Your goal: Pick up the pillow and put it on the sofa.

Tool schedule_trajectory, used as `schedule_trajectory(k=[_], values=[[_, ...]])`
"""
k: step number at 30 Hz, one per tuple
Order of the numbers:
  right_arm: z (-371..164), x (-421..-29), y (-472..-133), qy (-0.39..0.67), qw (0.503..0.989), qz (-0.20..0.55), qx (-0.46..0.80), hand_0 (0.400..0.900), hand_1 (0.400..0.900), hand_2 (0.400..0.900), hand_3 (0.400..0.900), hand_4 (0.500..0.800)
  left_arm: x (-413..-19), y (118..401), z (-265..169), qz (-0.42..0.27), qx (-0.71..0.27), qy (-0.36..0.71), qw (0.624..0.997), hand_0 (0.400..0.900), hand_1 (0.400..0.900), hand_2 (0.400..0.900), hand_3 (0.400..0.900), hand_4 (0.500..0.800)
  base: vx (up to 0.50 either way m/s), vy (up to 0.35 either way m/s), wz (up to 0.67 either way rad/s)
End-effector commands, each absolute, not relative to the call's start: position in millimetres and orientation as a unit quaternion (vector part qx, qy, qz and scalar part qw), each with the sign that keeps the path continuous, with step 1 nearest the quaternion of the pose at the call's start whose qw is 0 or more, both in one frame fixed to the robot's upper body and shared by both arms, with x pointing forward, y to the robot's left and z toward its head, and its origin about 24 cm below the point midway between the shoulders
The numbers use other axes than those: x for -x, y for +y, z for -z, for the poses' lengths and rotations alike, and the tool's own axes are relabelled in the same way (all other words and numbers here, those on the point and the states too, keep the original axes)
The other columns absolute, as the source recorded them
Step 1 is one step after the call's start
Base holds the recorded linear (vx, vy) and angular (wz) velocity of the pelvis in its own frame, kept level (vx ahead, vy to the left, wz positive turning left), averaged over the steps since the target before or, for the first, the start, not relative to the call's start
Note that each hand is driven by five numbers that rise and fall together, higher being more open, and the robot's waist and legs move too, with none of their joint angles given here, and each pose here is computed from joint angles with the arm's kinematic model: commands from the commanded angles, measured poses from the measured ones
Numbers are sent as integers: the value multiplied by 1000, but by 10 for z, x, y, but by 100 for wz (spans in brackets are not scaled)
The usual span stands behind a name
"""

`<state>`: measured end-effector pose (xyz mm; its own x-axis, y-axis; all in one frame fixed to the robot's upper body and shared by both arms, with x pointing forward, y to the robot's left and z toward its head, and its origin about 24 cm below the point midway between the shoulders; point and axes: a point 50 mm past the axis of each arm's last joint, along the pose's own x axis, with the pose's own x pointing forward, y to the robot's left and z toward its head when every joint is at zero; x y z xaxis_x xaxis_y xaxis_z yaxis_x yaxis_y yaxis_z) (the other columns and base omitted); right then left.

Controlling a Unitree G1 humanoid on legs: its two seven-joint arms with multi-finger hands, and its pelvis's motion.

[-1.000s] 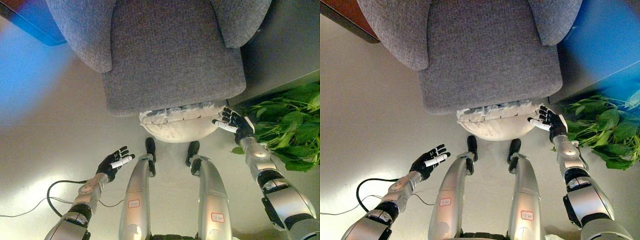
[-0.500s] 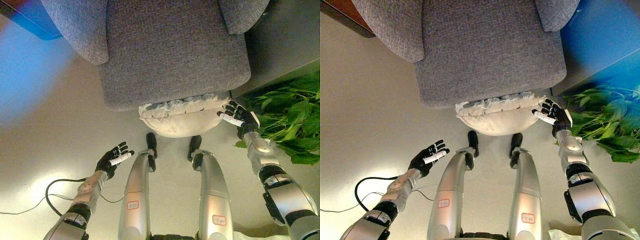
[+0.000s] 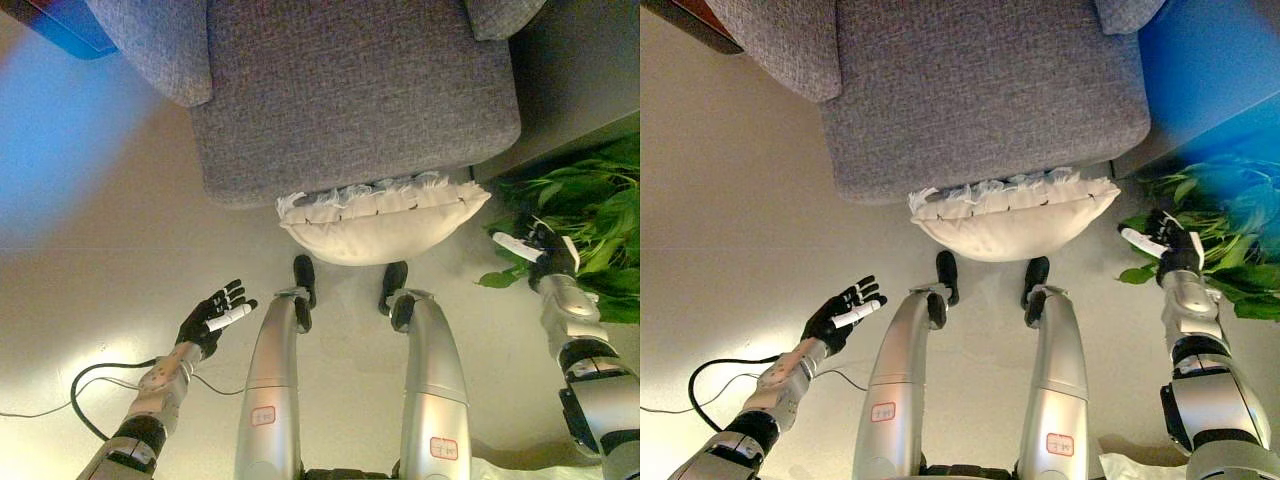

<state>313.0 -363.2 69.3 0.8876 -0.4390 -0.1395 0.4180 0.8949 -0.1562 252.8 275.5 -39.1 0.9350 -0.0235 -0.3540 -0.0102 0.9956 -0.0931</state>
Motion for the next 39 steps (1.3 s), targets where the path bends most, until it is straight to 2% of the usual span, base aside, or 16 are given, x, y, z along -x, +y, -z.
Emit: schedule_trajectory(k=[1,12,21,27,35,36,37,38,39], values=[[-942,-2848,-4108,51,954,288,68,900,900,900,900,800,-2257,2948,463,-27,53,187,981,900,900,900,900,800,0,0,0],[-1315,-3299,-3707,-18,981,161,103,900,900,900,900,800,-2349,2845,408,-10,74,164,984,900,900,900,900,800,-11,22,2],[-1731,-3592,-3386,-63,983,71,155,900,900,900,900,800,-2310,2757,470,-3,88,163,983,900,900,900,900,800,0,34,3],[-1862,-3682,-3249,-75,982,41,170,900,900,900,900,800,-2237,2723,537,4,90,172,981,900,900,900,900,800,0,0,0],[-1872,-3675,-3230,-75,981,24,179,900,900,900,900,800,-2188,2700,568,11,84,179,980,900,900,900,900,800,0,0,0],[-1876,-3669,-3233,-77,981,21,179,759,759,759,759,715,-2189,2690,569,12,84,180,980,900,900,900,900,800,0,0,0],[-1878,-3668,-3233,-78,980,19,180,675,675,675,675,665,-2188,2687,572,12,84,181,980,900,900,900,900,800,0,0,0],[-1886,-3670,-3224,-80,980,16,180,490,490,490,490,554,-2188,2687,573,11,84,181,980,900,900,900,900,800,0,0,0],[-1899,-3674,-3208,-83,980,10,180,400,400,400,400,500,-2180,2692,575,9,84,183,979,900,900,900,900,800,0,0,0]])
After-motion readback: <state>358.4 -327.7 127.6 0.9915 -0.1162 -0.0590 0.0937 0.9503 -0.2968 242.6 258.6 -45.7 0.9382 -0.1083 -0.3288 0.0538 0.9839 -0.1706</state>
